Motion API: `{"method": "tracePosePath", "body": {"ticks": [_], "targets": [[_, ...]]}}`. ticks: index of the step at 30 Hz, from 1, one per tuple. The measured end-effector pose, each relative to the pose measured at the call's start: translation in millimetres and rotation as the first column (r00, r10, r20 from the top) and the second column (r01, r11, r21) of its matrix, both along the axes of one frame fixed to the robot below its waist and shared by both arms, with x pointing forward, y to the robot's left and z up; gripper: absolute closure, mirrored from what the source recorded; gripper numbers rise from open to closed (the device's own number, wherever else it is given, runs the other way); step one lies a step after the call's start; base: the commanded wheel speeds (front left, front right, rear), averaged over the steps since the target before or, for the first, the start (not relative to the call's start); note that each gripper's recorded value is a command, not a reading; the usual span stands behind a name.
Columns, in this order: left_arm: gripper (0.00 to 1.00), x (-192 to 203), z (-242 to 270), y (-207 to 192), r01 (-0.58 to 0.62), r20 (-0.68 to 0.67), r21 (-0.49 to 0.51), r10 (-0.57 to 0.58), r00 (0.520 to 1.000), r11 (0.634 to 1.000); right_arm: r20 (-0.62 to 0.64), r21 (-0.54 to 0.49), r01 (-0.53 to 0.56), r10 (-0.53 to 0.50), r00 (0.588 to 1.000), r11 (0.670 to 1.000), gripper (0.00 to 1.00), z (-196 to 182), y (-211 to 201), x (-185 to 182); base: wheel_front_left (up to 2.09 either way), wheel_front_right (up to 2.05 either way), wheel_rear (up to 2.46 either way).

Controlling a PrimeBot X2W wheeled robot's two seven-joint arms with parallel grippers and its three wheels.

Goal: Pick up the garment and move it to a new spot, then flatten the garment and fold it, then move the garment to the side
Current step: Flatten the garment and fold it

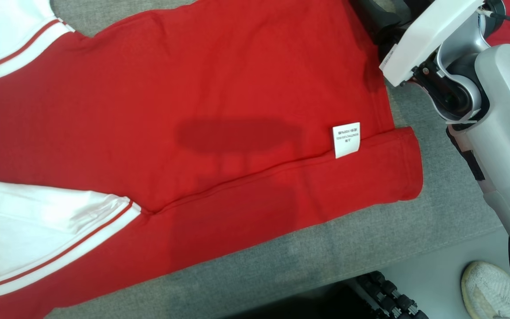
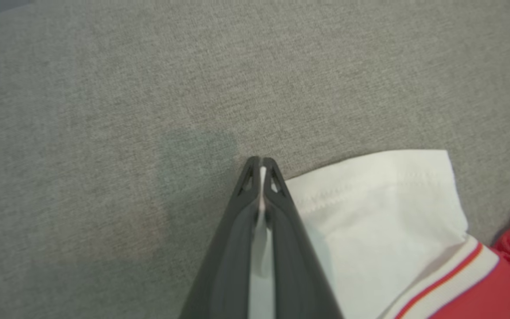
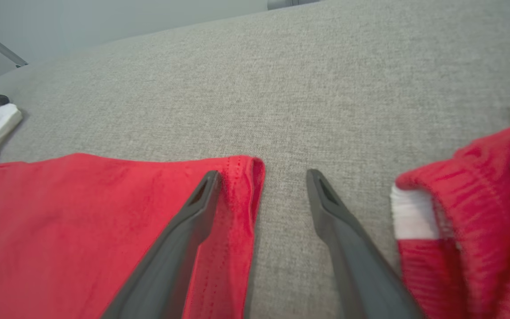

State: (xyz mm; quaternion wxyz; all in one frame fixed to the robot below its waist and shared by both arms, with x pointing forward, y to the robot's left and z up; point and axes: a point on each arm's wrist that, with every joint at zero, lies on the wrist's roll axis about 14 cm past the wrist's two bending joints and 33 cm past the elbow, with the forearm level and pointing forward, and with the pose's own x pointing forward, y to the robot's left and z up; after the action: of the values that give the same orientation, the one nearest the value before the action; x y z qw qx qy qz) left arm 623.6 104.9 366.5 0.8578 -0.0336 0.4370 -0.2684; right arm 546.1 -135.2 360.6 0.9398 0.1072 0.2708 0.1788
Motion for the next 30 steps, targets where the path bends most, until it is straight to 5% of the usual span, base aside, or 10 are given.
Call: {"method": "tracePosePath", "body": {"ticks": [8,11,16,22,27,30], "targets": [[1.0,2,5,5,-0.009,0.023,-0.004,0.009,1.0,1.0,-0.001,0.02,-0.054,0.054,0.999,0.998,0.0,1,24,5,0.0,0.0,0.0],[1.0,2,5,6,-0.01,0.026,-0.003,0.01,1.0,1.0,-0.004,0.019,-0.063,0.063,0.998,0.998,0.2,0,26,5,0.0,0.0,0.0],[1.0,3,7,6,-0.009,0.034,-0.004,0.009,0.999,1.0,-0.013,0.01,-0.068,0.068,0.998,0.998,0.06,-1,25,5,0.0,0.0,0.0],[1.0,4,11,6,-0.006,0.042,-0.003,0.006,0.999,1.0,-0.022,-0.003,-0.075,0.075,0.997,0.997,0.06,0,24,3,0.0,0.0,0.0],[1.0,5,13,6,-0.008,0.043,-0.001,0.008,0.999,1.0,-0.048,-0.019,-0.085,0.084,0.995,0.996,0.38,-1,19,-1,0.0,0.0,0.0],[1.0,5,14,5,-0.006,0.042,-0.002,0.006,0.999,1.0,-0.063,-0.031,-0.086,0.084,0.994,0.996,0.36,-2,15,-3,0.0,0.0,0.0]]}}
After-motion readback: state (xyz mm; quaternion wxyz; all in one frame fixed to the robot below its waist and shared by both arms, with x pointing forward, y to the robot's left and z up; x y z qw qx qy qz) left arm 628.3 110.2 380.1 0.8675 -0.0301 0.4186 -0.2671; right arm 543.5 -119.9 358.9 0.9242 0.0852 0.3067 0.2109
